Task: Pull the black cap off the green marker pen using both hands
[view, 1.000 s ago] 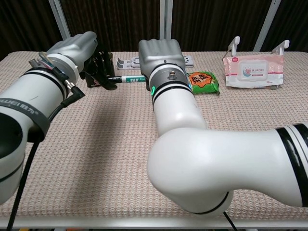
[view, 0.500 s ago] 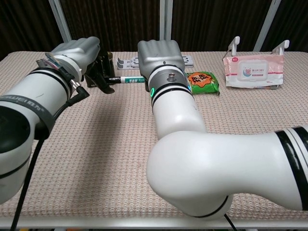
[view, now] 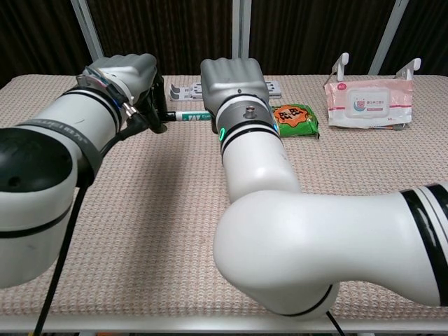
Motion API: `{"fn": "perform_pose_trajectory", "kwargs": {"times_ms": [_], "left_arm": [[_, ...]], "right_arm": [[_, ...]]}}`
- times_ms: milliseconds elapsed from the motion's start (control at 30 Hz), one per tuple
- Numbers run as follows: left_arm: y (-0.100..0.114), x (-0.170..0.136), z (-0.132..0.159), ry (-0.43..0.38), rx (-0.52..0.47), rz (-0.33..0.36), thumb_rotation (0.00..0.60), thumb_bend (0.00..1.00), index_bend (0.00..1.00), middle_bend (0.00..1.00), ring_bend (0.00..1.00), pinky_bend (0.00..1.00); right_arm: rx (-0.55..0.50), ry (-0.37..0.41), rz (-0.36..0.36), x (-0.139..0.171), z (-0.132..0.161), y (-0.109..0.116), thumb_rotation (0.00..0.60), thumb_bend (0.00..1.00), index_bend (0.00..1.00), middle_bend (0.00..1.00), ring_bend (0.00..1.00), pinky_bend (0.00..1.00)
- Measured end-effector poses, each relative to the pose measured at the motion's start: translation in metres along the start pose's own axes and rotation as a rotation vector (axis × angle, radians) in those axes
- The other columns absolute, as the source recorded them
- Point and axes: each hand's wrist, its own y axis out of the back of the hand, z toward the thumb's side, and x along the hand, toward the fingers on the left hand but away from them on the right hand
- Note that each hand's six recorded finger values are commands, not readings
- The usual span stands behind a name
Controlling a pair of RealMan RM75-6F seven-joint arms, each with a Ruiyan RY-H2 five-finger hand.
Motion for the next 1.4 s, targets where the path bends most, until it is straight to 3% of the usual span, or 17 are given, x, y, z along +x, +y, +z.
{"fn": "perform_pose_trajectory", "kwargs": {"times_ms": [400, 767, 1400], "left_arm": [[0.0025, -0.0039, -0.0032, 0.023, -0.003, -0.008, 0.6, 0.24, 0.52, 0.56, 0.49, 0.58], [0.0, -0.0044, 0.003, 0.016, -0.034, -0.013, 0.6, 0.32, 0.56, 0.6, 0.54, 0.62], [0.0, -0.0009, 0.0009, 0.006, -0.067, 0.001, 0.6, 0.33, 0.62, 0.65, 0.59, 0.66]], "right_arm": [[0.003, -0.01, 0.008, -0.0022, 0.0, -0.0029, 0.6, 0.33, 0.6, 0.56, 0.74, 0.81], [0.006, -0.014, 0.012, -0.0022, 0.0008, -0.0053, 0.6, 0.33, 0.6, 0.56, 0.74, 0.81], [-0.001, -0.024, 0.008, -0.0034, -0.0022, -0.0055, 0.6, 0.33, 0.6, 0.56, 0.74, 0.81]]}}
